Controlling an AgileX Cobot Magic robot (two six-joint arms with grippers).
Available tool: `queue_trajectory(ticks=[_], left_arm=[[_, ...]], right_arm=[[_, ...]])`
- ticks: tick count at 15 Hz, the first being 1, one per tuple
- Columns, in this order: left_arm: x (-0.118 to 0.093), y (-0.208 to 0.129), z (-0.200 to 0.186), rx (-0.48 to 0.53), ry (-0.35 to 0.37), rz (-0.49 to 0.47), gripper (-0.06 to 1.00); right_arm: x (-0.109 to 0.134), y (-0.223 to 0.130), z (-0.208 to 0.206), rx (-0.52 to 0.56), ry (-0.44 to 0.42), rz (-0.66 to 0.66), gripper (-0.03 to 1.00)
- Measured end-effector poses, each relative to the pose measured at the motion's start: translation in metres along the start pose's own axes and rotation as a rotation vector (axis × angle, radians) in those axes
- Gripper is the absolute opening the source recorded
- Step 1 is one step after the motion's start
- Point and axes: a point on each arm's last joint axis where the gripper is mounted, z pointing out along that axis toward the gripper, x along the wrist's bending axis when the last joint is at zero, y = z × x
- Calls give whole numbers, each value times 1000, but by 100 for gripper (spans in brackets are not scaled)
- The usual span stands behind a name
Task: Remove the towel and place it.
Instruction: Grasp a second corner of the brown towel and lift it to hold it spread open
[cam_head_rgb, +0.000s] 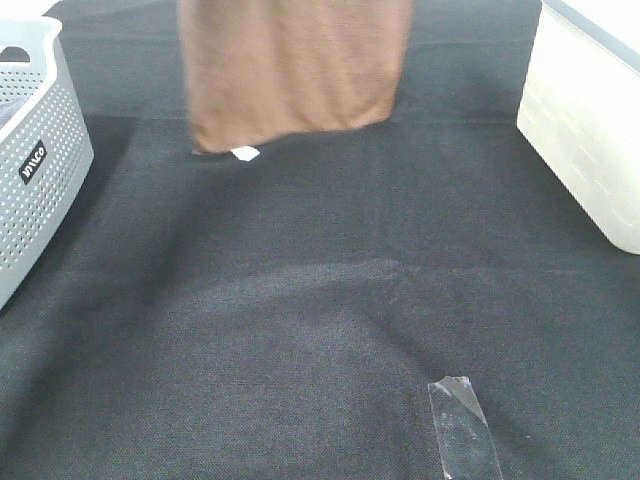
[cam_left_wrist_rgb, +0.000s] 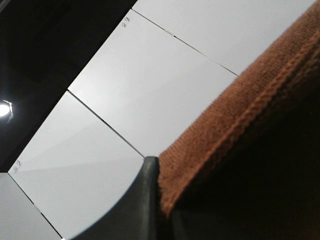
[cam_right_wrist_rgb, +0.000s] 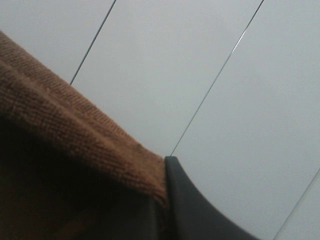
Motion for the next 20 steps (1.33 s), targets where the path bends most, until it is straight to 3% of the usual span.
queue_trajectory(ticks=[9, 12, 14, 16, 18, 20], left_arm=[[-28, -24, -4, 102, -119, 10, 0], [-33, -28, -5, 164, -171, -89, 0], [-47, -37, -11, 313, -287, -253, 0], [-70, -41, -24, 530, -476, -432, 0], [-92, -38, -43, 721, -685, -507, 0], [-101, -31, -57, 845, -833, -554, 0]], right_arm=[[5, -17, 2, 78, 88, 37, 0], [9, -23, 2, 111, 140, 74, 0], [18, -28, -1, 173, 242, 125, 0], [29, -33, -6, 261, 363, 189, 0], [39, -42, -13, 398, 466, 235, 0], [40, -49, -27, 600, 510, 276, 0]])
